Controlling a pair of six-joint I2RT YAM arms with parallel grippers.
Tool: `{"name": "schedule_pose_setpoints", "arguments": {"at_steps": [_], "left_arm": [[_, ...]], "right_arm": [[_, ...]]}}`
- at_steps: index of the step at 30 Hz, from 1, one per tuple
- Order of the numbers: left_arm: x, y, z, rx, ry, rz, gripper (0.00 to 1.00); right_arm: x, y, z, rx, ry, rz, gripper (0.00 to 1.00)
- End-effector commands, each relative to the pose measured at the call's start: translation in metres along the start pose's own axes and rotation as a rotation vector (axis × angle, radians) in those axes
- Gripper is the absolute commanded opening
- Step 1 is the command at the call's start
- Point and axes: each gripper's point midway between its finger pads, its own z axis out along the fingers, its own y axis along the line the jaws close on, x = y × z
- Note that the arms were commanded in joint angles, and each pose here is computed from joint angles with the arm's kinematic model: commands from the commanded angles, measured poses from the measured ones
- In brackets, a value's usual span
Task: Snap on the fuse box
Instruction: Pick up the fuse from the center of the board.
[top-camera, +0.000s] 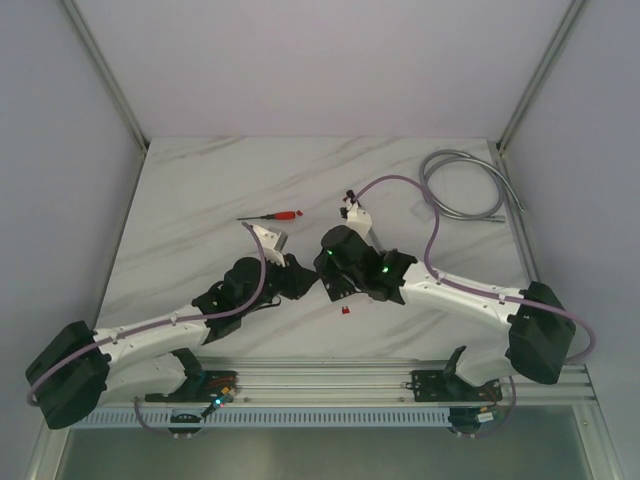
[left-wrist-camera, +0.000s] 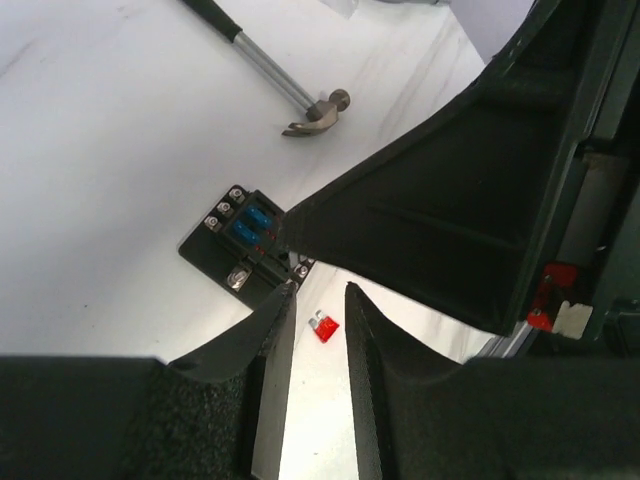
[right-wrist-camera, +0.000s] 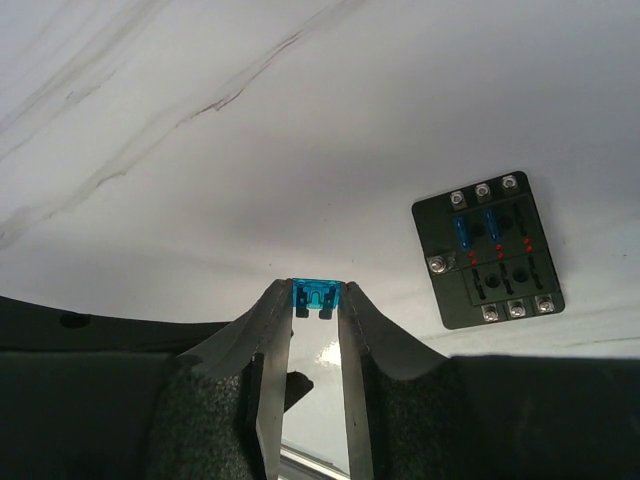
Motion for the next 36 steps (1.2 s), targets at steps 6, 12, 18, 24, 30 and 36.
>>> {"name": "schedule_pose_setpoints", "arguments": {"at_steps": [6, 12, 18, 24, 30, 36], "left_arm": [[-0.025, -0.01, 0.009, 0.004, -0.118, -0.043, 0.32], [-0.024, -0.006, 0.01, -0.024, -0.12, -0.054, 0.29], [-0.024, 0.003, 0.011, -0.075, -0.117, -0.066, 0.3], [-0.02, 0.0, 0.013, -0.059, -0.1, -0.072, 0.31], [-0.021, -0.005, 0.01, -0.037, -0.098, -0.067, 0.37], [-0.016, 0.005, 0.002, -0.069, -0.095, -0.043, 0.43]], "right_arm": [[0.002, 0.011, -0.004, -0.066, -0.011, 0.071, 0.26], [0.001, 0.012, -0.007, -0.083, -0.021, 0.094, 0.27], [0.0, 0.011, -0.009, -0.084, -0.028, 0.107, 0.26], [0.0, 0.009, -0.009, -0.077, -0.034, 0.11, 0.27], [0.003, 0.003, -0.005, -0.056, -0.035, 0.107, 0.27], [0.0, 0.001, -0.007, -0.056, -0.046, 0.106, 0.28]]}}
